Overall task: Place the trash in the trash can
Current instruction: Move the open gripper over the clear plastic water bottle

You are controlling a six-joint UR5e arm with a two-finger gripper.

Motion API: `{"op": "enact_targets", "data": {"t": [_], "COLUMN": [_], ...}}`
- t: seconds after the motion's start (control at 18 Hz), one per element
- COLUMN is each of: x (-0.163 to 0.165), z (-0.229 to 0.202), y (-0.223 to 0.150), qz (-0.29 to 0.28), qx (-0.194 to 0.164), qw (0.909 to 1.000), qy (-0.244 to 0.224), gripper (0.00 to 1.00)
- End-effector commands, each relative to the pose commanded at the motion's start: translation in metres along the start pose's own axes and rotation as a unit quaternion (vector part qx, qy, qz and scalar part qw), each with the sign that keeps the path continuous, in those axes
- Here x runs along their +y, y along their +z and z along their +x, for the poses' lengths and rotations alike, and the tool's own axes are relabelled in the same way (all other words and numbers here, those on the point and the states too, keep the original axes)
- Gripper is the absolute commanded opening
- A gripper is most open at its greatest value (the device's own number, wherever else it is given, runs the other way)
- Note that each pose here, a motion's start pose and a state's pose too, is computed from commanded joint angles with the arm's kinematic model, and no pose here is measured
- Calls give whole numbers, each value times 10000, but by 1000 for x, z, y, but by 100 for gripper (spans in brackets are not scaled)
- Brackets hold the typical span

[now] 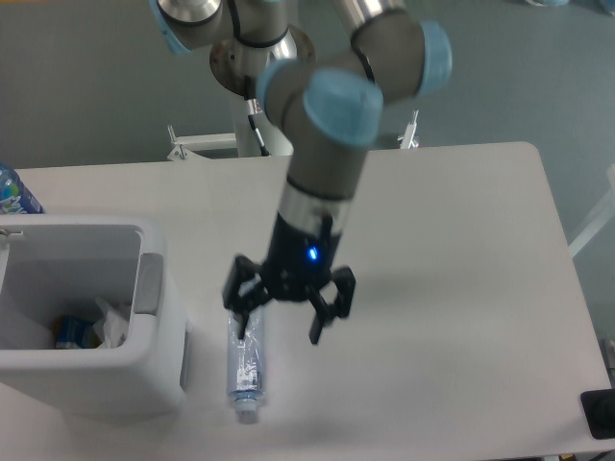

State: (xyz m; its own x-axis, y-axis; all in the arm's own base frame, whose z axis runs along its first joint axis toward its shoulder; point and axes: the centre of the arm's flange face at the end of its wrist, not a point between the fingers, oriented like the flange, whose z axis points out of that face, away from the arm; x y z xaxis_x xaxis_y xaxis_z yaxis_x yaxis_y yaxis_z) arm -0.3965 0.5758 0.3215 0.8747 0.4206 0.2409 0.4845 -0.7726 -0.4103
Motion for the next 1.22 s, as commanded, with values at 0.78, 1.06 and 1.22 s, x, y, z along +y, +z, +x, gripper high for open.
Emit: {"op": "enact_targets", "data": {"t": [0.78,1.06,1.22], "x": [13,9,10], "z": [20,29,34], "y": [98,125,140], "qz": [-653,-709,-740], "qx": [26,-85,-177], "qw": [9978,9974,9971], "qy": [93,72,-17], "gripper": [100,100,100]}}
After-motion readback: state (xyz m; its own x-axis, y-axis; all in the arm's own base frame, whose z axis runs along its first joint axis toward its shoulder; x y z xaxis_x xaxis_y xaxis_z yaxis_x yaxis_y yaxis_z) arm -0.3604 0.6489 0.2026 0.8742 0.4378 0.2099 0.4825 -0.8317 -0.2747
